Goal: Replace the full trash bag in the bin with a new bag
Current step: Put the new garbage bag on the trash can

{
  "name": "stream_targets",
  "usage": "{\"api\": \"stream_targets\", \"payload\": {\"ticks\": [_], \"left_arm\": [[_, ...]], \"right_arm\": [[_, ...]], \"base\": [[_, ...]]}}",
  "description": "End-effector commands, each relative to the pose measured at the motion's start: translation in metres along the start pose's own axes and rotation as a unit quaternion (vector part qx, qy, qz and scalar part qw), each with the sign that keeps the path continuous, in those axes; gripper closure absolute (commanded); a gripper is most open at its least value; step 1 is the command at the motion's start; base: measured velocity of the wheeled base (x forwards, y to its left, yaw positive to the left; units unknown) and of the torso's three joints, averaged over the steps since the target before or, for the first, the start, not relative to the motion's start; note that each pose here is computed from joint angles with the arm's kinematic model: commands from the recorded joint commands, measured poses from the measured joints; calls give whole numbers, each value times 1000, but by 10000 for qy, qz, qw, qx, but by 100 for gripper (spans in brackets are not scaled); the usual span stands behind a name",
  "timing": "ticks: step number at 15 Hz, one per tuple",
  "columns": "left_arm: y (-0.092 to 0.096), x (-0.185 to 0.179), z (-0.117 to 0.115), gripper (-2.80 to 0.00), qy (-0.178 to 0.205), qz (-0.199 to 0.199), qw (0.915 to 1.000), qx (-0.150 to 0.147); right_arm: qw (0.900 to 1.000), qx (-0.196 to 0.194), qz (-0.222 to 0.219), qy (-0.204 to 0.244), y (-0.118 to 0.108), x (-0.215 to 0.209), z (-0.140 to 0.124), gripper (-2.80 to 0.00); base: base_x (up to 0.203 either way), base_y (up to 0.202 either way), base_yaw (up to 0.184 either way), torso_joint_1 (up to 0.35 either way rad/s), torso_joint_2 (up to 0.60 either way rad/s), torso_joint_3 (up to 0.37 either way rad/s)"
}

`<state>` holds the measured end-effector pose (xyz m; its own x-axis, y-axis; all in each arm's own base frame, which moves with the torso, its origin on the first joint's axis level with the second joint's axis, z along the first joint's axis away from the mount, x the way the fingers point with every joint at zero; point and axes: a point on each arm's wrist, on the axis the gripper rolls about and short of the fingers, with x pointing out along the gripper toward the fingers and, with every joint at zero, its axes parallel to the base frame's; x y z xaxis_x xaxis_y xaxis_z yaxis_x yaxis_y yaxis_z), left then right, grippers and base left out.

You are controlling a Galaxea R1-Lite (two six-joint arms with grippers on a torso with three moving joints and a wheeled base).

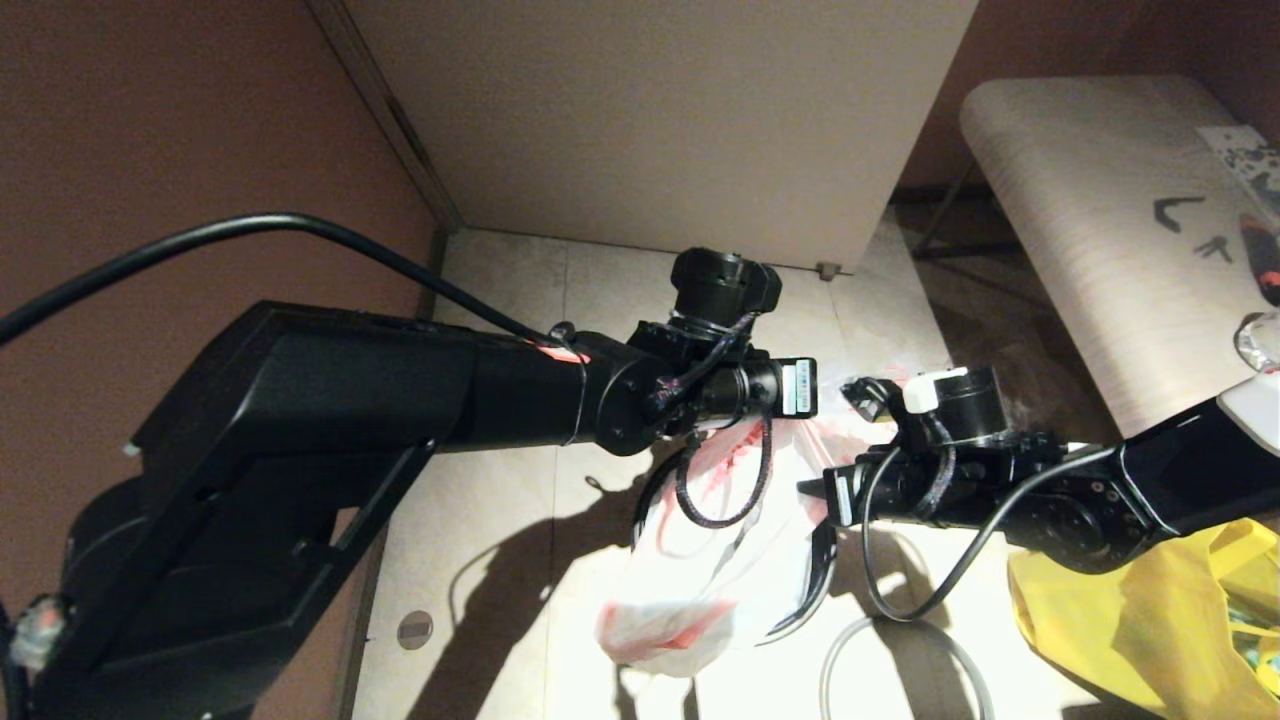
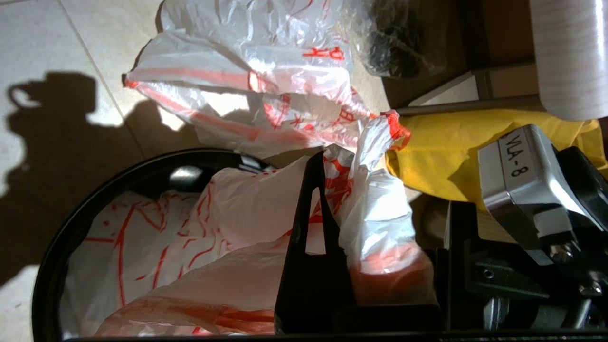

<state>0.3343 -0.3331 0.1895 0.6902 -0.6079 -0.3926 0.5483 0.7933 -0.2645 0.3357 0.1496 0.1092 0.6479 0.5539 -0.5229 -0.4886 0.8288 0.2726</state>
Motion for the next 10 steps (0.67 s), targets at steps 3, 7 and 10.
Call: {"api": "stream_targets", "payload": {"ticks": [3,7,10], "left_arm": [[9,-13,7,0,201,31,9998,-38],[25,-23,10,-280,384,233,9989,-118],[28,-85,9,-280,1012,645,9900,-745]], "right_arm": [[9999,76,-27,113,2,-10,-1,0],[9991,297,-237,164,10,-16,-4,0],[9990,249,-354,-81,12,-17,1,0]], "base": [[0,0,0,0,0,0],[0,0,0,0,0,0],[0,0,0,0,0,0]]}}
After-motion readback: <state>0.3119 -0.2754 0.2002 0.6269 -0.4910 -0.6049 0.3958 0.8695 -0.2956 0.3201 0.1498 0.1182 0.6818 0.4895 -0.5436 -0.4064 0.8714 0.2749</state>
